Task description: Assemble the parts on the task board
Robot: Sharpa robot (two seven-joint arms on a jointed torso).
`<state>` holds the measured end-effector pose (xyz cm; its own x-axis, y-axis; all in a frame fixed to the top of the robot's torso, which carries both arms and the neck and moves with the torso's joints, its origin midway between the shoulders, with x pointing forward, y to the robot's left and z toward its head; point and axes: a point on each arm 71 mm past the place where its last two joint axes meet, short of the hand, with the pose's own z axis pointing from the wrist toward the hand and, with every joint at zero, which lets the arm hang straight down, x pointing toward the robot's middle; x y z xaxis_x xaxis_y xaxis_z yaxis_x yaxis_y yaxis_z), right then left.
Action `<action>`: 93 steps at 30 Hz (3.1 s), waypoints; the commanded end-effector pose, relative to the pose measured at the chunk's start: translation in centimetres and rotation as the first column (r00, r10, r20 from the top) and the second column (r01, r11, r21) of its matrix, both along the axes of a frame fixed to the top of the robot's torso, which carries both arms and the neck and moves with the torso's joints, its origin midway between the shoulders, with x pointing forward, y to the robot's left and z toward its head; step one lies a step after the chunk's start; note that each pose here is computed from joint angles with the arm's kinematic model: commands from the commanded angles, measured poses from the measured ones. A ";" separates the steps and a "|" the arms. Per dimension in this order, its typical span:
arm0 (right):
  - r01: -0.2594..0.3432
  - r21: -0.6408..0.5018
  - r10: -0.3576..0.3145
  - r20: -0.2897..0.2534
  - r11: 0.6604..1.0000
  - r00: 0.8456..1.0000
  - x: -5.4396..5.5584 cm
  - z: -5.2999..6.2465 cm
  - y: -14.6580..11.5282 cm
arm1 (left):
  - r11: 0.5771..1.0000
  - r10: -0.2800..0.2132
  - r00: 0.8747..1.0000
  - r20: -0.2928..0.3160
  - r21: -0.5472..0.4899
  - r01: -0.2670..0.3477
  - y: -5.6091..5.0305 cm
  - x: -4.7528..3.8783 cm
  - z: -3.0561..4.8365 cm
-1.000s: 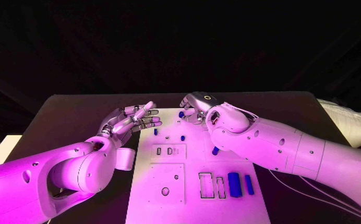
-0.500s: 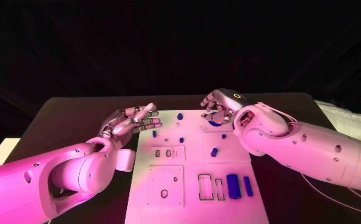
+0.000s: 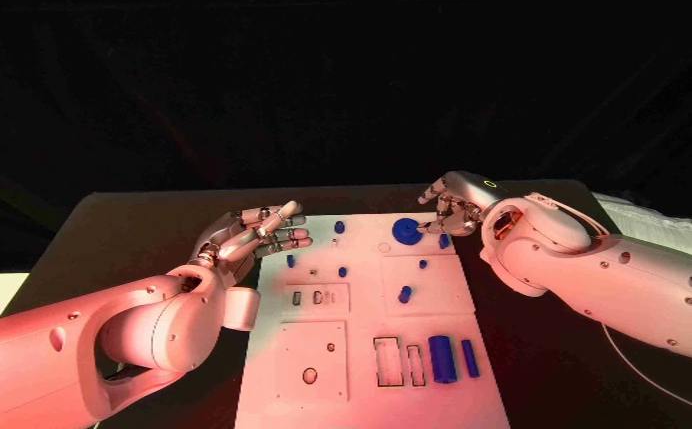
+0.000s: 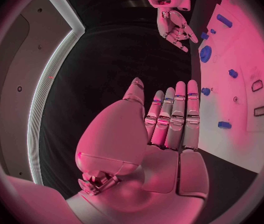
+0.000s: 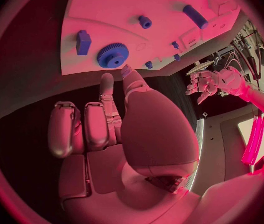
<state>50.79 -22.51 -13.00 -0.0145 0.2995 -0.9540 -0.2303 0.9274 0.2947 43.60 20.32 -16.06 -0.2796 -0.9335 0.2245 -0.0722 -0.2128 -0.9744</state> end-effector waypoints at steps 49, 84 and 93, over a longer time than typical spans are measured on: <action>-0.012 -0.045 0.008 -0.098 0.999 0.995 1.6 -2.8 2.7 | 1.000 -0.006 1.000 0.014 -0.013 0.006 0.0 0.19 0.11; -0.007 -0.051 0.003 -0.089 0.999 0.996 1.4 -2.7 2.3 | 1.000 0.001 1.000 0.012 -0.009 -0.001 0.2 0.23 0.08; -0.010 -0.084 0.002 -0.095 0.996 0.995 1.4 -3.0 2.6 | 1.000 0.000 1.000 0.012 -0.010 0.000 0.2 0.22 0.08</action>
